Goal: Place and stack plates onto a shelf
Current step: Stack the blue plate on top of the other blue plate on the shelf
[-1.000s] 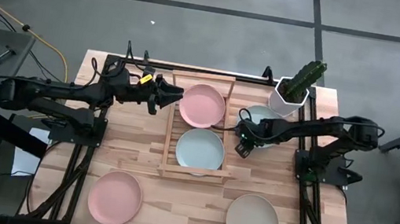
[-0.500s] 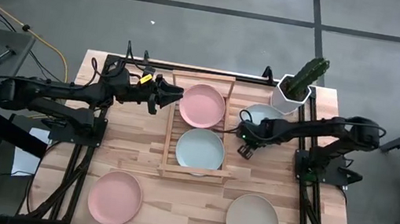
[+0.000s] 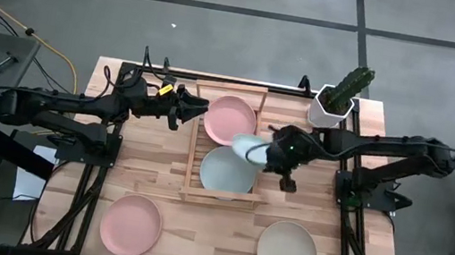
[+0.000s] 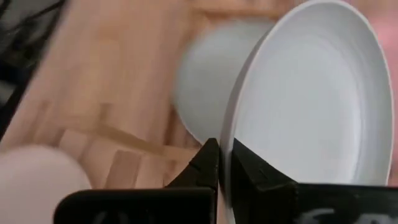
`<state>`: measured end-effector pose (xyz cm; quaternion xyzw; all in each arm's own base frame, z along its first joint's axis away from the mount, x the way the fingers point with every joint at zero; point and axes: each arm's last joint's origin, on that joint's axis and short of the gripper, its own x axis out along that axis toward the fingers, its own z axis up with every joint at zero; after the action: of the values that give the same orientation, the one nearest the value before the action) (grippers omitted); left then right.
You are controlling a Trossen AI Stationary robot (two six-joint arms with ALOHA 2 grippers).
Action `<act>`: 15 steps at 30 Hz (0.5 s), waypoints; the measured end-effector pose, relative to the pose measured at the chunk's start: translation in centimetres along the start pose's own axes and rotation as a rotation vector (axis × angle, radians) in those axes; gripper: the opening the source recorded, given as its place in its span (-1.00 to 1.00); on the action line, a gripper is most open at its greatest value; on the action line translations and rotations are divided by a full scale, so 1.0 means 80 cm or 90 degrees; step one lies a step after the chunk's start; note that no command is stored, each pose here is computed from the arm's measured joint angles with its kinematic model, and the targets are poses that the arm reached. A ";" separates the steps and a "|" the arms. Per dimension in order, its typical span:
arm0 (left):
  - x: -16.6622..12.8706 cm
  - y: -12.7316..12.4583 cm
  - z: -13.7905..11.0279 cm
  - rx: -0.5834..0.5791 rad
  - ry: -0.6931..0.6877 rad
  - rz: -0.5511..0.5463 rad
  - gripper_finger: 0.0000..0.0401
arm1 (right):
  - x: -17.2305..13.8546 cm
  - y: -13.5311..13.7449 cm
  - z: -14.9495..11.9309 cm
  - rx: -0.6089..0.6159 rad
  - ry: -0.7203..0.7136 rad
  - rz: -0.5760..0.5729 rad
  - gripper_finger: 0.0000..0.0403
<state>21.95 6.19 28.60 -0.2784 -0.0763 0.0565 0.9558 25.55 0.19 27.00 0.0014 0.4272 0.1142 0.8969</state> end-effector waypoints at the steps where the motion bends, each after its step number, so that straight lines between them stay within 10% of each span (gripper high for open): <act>1: 0.000 0.000 0.000 0.000 0.000 0.000 -0.04 | -0.001 0.005 0.008 -0.053 -0.010 0.016 -1.00; 15: 0.000 0.000 0.000 0.000 -0.001 0.000 -0.04 | 0.073 0.013 0.030 -0.448 0.079 0.084 -1.00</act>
<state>21.95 6.19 28.61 -0.2782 -0.0767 0.0566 0.9558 30.71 2.59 24.15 -0.2868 0.4142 0.3115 0.8057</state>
